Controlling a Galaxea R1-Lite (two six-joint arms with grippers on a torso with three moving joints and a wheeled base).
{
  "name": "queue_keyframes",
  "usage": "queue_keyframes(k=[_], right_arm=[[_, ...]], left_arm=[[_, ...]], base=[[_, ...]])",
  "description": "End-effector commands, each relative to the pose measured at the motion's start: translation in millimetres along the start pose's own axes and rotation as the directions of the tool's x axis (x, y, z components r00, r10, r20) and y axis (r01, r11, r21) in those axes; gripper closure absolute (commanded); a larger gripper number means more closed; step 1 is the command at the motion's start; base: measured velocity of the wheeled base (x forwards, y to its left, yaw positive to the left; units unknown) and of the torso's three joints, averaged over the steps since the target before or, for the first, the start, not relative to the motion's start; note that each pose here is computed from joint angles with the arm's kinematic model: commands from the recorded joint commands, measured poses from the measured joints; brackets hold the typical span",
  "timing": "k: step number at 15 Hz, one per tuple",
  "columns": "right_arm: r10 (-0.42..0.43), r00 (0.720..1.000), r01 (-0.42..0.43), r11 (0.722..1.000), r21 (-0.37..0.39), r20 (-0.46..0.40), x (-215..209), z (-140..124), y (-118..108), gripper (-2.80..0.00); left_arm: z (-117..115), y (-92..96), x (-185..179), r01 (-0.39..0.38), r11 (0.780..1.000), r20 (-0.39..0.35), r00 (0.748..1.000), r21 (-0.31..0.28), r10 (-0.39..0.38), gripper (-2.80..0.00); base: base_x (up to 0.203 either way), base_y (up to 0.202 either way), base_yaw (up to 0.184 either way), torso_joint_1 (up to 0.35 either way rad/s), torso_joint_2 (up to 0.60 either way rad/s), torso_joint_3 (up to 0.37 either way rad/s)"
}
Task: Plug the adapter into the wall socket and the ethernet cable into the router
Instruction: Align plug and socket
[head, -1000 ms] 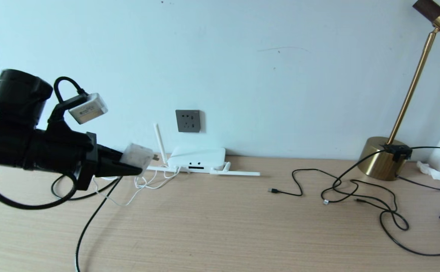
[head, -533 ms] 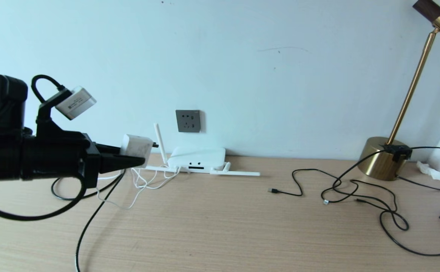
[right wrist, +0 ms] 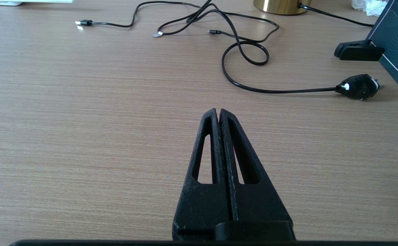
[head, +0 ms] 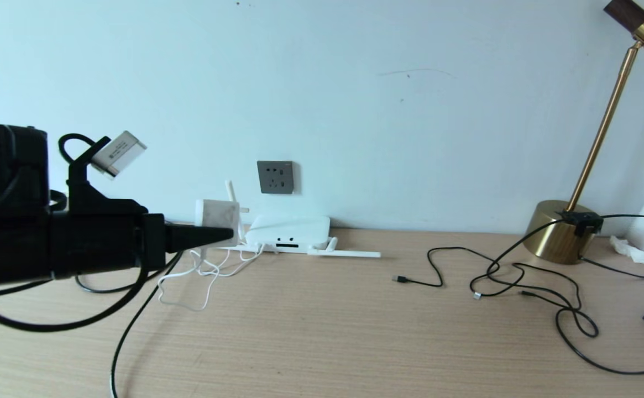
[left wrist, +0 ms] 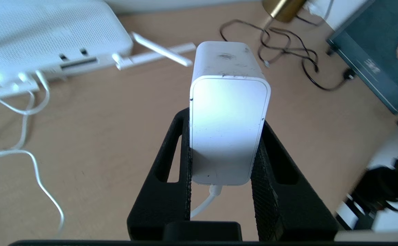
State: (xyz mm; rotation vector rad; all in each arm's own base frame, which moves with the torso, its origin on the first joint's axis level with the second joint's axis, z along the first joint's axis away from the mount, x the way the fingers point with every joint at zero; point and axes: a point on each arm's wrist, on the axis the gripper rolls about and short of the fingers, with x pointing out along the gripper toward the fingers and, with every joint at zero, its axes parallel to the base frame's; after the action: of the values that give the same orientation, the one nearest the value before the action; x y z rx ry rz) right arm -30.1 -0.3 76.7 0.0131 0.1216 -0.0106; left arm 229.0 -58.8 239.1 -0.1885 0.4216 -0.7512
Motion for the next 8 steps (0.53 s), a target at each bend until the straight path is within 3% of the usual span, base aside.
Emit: queue_keyframes(k=[1,3,5,8], right_arm=[[0.001,1.0,-0.001,1.0,0.0,-0.003,0,0,0,0.0],[0.001,1.0,-0.001,1.0,0.0,-0.003,0,0,0,0.0],[0.001,1.0,-0.001,1.0,0.0,-0.003,0,0,0,0.0],[0.001,1.0,-0.001,1.0,0.0,-0.003,0,0,0,0.0]], left_arm=[[-13,17.9,37,-0.051,0.998,0.077,0.996,0.047,0.047,0.0],[-29,34.1,67,-0.104,0.991,0.162,0.983,0.088,0.088,0.0],[-43,49.8,94,-0.216,0.969,0.25,0.951,0.12,0.181,0.0],[-55,71.3,125,-0.409,0.902,0.334,0.876,0.137,0.347,0.0]], base=[[0.0,0.0,0.0,0.0,0.0,0.0],[0.0,0.0,0.0,0.0,0.0,0.0],[0.0,0.0,0.0,0.0,0.0,0.0],[0.0,0.0,0.0,0.0,0.0,0.0]])
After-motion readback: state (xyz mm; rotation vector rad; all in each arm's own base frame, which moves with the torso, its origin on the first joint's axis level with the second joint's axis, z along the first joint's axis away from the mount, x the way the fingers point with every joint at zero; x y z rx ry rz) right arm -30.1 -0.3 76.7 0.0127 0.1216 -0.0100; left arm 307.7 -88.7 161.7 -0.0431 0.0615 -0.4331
